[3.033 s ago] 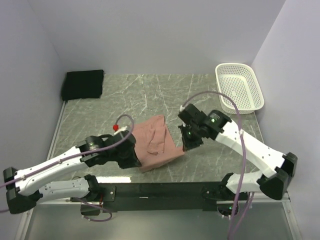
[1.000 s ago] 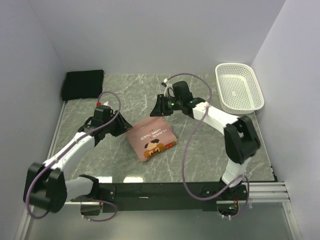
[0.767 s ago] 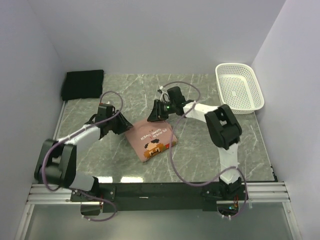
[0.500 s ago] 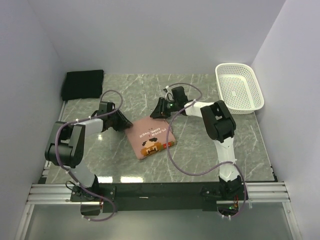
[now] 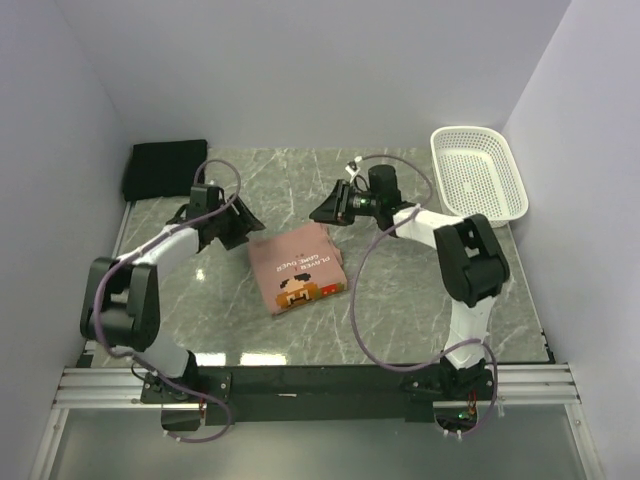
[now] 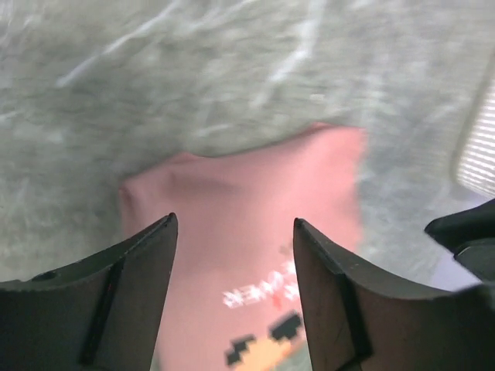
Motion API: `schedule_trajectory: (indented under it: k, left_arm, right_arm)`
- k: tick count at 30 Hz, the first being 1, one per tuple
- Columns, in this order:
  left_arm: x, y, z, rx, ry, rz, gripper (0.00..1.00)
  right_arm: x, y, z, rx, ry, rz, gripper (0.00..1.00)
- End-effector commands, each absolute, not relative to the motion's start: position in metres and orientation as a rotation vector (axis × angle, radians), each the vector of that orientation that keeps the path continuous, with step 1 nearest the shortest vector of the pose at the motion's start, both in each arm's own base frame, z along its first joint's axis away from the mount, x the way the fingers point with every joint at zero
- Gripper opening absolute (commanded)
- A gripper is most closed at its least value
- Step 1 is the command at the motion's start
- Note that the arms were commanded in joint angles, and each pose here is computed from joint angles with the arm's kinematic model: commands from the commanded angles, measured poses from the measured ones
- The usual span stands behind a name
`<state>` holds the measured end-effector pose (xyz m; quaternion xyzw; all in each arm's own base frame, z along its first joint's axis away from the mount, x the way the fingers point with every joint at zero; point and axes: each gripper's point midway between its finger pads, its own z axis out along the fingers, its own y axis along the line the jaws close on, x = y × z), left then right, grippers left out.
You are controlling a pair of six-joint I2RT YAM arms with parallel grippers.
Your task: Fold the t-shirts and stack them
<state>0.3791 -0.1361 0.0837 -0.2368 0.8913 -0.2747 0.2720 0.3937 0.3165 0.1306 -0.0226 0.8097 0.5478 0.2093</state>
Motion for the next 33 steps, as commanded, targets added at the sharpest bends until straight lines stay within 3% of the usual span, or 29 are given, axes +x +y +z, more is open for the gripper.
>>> schedule_trajectory:
  k: [1, 6, 11, 15, 20, 26, 33]
  left_arm:
    - [0.376, -0.144, 0.138, -0.536, 2.299, -0.779, 0.66]
    - [0.334, -0.190, 0.153, -0.453, 2.256, -1.005, 0.50]
    - [0.269, -0.228, 0.094, -0.422, 2.421, -1.121, 0.31]
    - [0.235, -0.213, 0.048, -0.503, 2.515, -1.072, 0.26]
    - [0.218, -0.189, 0.035, -0.547, 2.547, -0.932, 0.24]
    - [0.227, -0.185, 0.066, -0.494, 2.494, -0.890, 0.34]
    - [0.222, -0.215, 0.101, -0.378, 2.495, -1.026, 0.38]
  right_arm:
    - [0.373, 0.317, 0.174, -0.147, 2.127, 1.607, 0.38]
    - [0.353, 0.312, 0.144, -0.115, 2.186, 1.637, 0.34]
    - [0.343, 0.308, 0.093, -0.068, 2.264, 1.672, 0.31]
    - [0.342, 0.301, 0.055, -0.026, 2.332, 1.639, 0.29]
    - [0.339, 0.283, 0.036, 0.006, 2.376, 1.586, 0.27]
    - [0.324, 0.277, 0.085, -0.104, 2.309, 1.518, 0.28]
    - [0.263, 0.302, 0.132, -0.219, 2.230, 1.657, 0.29]
